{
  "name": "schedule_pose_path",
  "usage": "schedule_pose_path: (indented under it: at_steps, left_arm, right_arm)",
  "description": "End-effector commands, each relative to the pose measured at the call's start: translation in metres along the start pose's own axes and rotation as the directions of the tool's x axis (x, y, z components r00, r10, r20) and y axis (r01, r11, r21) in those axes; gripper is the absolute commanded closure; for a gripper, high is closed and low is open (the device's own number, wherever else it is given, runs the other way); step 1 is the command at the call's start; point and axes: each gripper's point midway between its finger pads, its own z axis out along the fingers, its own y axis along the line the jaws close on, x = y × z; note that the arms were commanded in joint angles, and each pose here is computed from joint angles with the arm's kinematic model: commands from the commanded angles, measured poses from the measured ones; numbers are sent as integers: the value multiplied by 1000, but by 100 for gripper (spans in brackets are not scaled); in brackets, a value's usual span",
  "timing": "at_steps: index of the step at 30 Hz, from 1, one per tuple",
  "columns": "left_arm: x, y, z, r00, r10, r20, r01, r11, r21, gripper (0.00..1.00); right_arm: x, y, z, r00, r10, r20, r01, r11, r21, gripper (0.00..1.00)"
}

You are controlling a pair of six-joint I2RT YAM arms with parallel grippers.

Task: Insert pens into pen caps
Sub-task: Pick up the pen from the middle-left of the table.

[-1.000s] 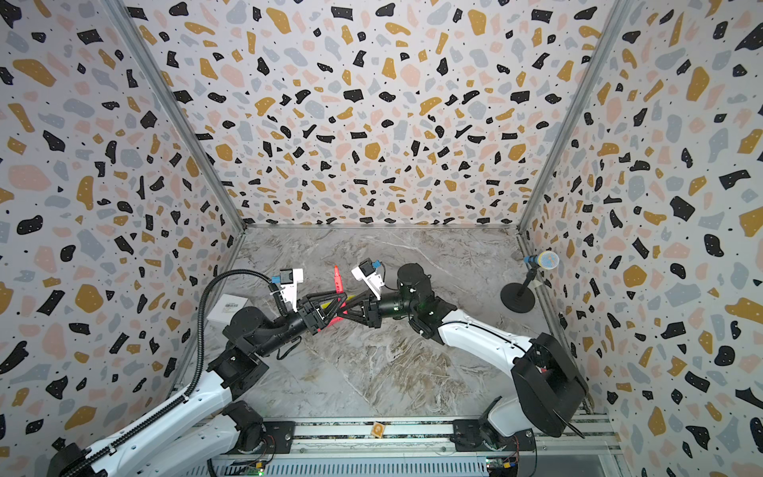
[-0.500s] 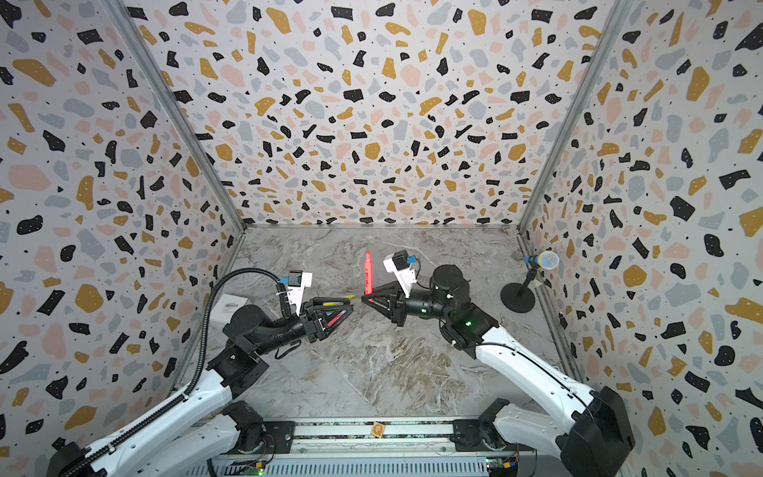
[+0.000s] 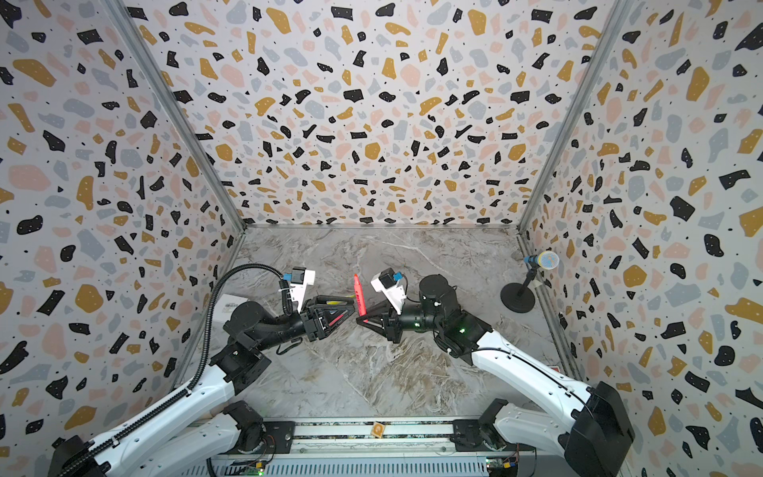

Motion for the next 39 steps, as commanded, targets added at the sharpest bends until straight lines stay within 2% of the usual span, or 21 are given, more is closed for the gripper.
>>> schedule_pose_path:
  at_steps: [1, 16, 20, 27, 39]
  left_arm:
    - [-12, -16, 2, 998, 66, 18, -67, 997, 41, 35]
    - [1, -5, 4, 997, 78, -28, -77, 997, 21, 49]
    - [7, 2, 5, 995, 78, -56, -78, 997, 2, 61]
    - [7, 0, 6, 995, 86, -54, -85, 996, 9, 69]
    - [7, 5, 7, 995, 84, -59, -85, 996, -10, 96]
  right_arm:
    - [-5, 15, 2, 1000, -28, 5, 28, 998, -61, 100]
    - [-6, 17, 19, 1000, -11, -10, 9, 992, -125, 100]
    - [-11, 17, 19, 1000, -15, 1, 15, 992, -123, 100]
    - [-12, 21, 22, 1000, -6, 3, 6, 989, -149, 100]
    - [-2, 17, 27, 1000, 15, -15, -17, 989, -147, 100]
